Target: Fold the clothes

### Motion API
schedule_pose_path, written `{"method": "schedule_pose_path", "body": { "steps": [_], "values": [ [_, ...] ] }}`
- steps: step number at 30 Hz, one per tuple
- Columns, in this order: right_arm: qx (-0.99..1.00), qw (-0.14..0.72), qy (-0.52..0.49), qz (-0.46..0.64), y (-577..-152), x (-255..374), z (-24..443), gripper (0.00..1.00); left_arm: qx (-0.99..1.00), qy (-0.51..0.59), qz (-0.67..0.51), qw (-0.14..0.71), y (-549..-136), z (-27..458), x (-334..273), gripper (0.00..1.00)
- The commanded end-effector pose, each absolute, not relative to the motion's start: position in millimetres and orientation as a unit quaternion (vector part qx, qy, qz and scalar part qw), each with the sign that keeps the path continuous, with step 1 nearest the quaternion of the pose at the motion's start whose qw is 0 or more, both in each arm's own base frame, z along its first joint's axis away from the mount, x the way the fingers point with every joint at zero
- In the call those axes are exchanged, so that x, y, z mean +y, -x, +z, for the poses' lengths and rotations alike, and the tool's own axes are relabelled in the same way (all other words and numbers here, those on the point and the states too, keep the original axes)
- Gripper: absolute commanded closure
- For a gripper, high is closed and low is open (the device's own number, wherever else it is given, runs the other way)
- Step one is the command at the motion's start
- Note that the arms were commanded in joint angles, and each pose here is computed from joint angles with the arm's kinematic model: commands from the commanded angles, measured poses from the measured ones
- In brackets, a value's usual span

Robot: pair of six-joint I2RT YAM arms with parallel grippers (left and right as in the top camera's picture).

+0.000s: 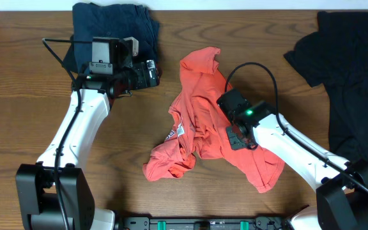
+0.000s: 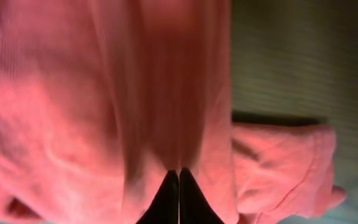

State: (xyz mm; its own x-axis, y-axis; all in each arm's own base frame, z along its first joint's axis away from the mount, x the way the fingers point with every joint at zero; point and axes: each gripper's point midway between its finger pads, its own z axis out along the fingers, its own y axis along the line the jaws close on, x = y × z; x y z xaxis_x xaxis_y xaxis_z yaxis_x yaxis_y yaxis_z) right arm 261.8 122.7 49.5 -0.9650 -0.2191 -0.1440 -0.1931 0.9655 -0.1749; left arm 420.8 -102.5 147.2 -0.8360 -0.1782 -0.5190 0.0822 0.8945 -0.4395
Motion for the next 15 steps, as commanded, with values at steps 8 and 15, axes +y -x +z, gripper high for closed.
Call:
{"method": "schedule_pose_path", "body": {
  "steps": [8, 15],
  "values": [
    [0.986, 0.102, 0.127, -0.042, -288.3, 129.3, 82.5, 0.87, 0.932, 0.032, -0.224, 0.283, -422.9, 145.5, -100.9, 0.05],
    [0.984, 0.079, 0.158, 0.004, -274.5, 148.7, 73.9, 0.62, 0.933, 0.033, -0.223, 0.28, -421.9, 144.3, -100.8, 0.05]
  ]
}}
